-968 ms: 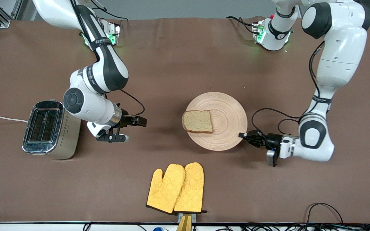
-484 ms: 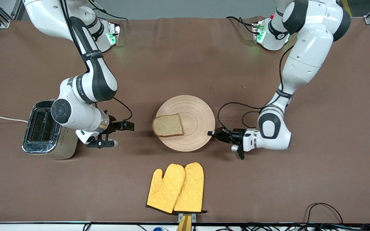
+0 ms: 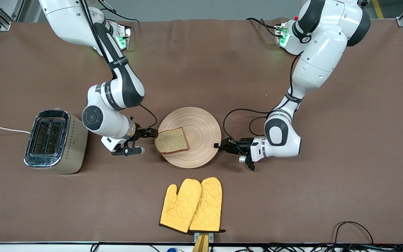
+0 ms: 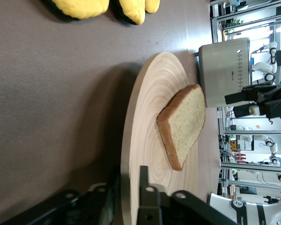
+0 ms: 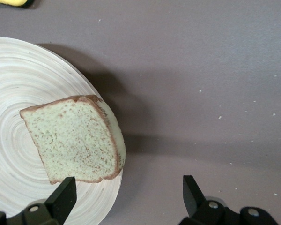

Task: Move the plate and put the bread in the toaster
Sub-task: 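Grasp the bread slice with the right gripper while the left gripper withdraws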

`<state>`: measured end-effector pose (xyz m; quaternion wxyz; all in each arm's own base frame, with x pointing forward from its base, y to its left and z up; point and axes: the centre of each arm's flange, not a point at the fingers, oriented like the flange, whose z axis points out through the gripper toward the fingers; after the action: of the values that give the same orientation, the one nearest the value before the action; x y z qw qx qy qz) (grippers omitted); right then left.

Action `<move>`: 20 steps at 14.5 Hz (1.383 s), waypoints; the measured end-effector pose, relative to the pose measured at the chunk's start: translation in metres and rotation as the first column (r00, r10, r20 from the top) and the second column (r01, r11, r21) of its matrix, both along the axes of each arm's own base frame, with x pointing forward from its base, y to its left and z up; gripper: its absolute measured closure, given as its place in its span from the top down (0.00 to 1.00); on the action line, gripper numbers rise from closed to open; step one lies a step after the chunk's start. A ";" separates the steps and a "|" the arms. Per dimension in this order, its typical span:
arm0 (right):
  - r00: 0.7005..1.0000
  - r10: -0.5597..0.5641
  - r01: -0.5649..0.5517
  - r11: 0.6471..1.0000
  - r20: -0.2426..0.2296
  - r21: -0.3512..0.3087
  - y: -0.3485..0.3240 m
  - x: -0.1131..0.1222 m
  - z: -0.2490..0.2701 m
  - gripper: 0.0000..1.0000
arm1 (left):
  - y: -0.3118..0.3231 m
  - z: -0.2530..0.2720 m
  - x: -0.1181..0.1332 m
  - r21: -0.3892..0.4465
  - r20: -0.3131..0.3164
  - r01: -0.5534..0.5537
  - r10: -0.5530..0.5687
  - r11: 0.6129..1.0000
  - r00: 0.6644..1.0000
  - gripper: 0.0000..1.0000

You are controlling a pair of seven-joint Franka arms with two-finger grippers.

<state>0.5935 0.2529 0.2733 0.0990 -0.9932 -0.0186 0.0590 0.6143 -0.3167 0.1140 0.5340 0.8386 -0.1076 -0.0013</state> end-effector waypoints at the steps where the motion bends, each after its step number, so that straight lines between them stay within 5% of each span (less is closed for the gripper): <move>1: 1.000 0.001 -0.001 1.000 0.002 -0.001 0.001 0.000 -0.002 1.00 | 0.005 0.001 0.003 -0.002 -0.011 -0.022 0.022 1.000 1.000 0.37; 4: 0.999 -0.009 0.009 1.000 0.031 -0.005 0.001 0.004 -0.013 0.97 | 0.038 0.015 0.028 0.022 -0.053 -0.131 0.132 0.991 0.990 0.67; 8: 0.999 -0.010 0.010 1.000 0.048 -0.014 0.008 0.010 -0.038 0.89 | 0.138 0.081 0.081 0.088 0.018 -0.282 0.282 0.955 0.959 1.00; 13: 0.998 -0.047 0.046 0.999 0.034 0.024 0.015 0.015 -0.044 0.70 | 0.216 0.208 0.104 0.401 0.075 -0.333 0.332 0.854 0.940 1.00; 15: 0.998 -0.046 0.045 0.999 0.033 0.028 0.017 0.014 -0.043 0.49 | 0.233 0.266 0.101 0.486 0.077 -0.318 0.323 0.814 0.943 1.00; 16: 0.998 -0.045 0.044 0.999 0.034 0.029 0.018 0.014 -0.043 0.49 | 0.238 0.293 0.096 0.534 0.074 -0.297 0.307 0.791 0.949 1.00; 18: 0.998 -0.044 0.043 0.999 0.034 0.031 0.020 0.014 -0.042 0.34 | 0.245 0.342 0.085 0.658 0.085 -0.256 0.268 0.708 0.960 1.00; 20: 0.999 -0.042 0.041 0.999 0.033 0.032 0.021 0.014 -0.041 0.31 | 0.249 0.389 0.068 0.758 0.122 -0.235 0.222 0.609 0.967 1.00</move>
<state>0.6073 0.2741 0.2318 0.1152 -0.9925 -0.0007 0.0398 0.6826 -0.0677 0.5030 0.1232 0.9920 0.0069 0.0277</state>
